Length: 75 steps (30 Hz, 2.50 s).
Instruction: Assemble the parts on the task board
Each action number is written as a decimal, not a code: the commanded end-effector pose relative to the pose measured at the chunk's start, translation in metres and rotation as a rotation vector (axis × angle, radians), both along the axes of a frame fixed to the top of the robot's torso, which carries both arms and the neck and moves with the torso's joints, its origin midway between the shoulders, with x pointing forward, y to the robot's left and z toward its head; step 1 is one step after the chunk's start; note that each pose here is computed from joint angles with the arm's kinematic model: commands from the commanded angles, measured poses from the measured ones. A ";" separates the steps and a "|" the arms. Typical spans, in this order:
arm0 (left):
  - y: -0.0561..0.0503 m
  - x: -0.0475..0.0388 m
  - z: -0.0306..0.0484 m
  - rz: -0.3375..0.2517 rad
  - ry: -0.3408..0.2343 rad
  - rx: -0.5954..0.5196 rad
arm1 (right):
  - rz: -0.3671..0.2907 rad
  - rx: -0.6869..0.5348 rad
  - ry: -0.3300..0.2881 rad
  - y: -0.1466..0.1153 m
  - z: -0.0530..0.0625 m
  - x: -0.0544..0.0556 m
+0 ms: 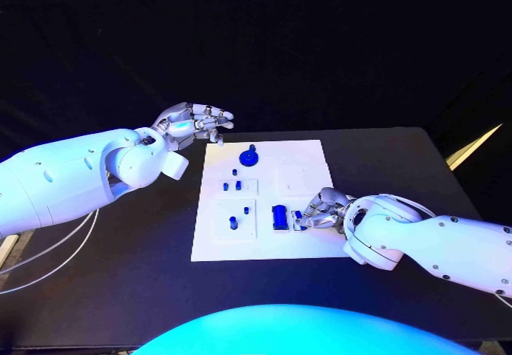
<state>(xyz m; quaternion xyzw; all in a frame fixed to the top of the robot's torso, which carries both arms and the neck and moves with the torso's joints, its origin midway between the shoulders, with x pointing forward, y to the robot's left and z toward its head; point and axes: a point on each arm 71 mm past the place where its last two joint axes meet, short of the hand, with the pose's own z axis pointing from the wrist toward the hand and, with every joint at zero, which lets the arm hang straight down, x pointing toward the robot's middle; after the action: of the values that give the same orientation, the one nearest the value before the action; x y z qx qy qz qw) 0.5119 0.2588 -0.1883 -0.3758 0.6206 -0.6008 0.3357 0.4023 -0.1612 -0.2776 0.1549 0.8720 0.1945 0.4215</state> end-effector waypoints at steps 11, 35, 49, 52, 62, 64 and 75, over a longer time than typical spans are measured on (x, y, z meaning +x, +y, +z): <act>-0.002 0.0006 0.0002 -0.005 0.000 -0.003 | 0.007 0.011 -0.018 0.003 0.001 -0.001; -0.002 0.0010 0.0000 -0.006 0.001 -0.003 | 0.021 -0.002 -0.032 0.000 0.002 -0.001; -0.003 0.0012 -0.0003 -0.007 0.000 -0.004 | 0.051 -0.026 -0.031 0.002 -0.003 -0.001; -0.003 0.0012 -0.0004 -0.007 0.000 -0.004 | 0.051 -0.030 -0.025 0.003 -0.007 -0.002; -0.001 0.0009 -0.0005 -0.004 0.001 -0.002 | 0.027 -0.056 -0.043 -0.004 -0.013 0.004; -0.001 0.0010 -0.0006 -0.003 0.002 -0.002 | 0.025 -0.057 -0.046 -0.005 -0.014 0.005; 0.000 0.0011 -0.0014 0.000 0.001 -0.002 | 0.029 0.019 -0.085 -0.008 -0.008 0.003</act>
<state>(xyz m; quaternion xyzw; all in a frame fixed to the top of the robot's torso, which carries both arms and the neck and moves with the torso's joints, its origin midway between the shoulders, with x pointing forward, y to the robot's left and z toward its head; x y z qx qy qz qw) 0.5130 0.2594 -0.1900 -0.3769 0.6214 -0.5993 0.3356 0.4062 -0.1694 -0.2871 0.1351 0.8573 0.2046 0.4527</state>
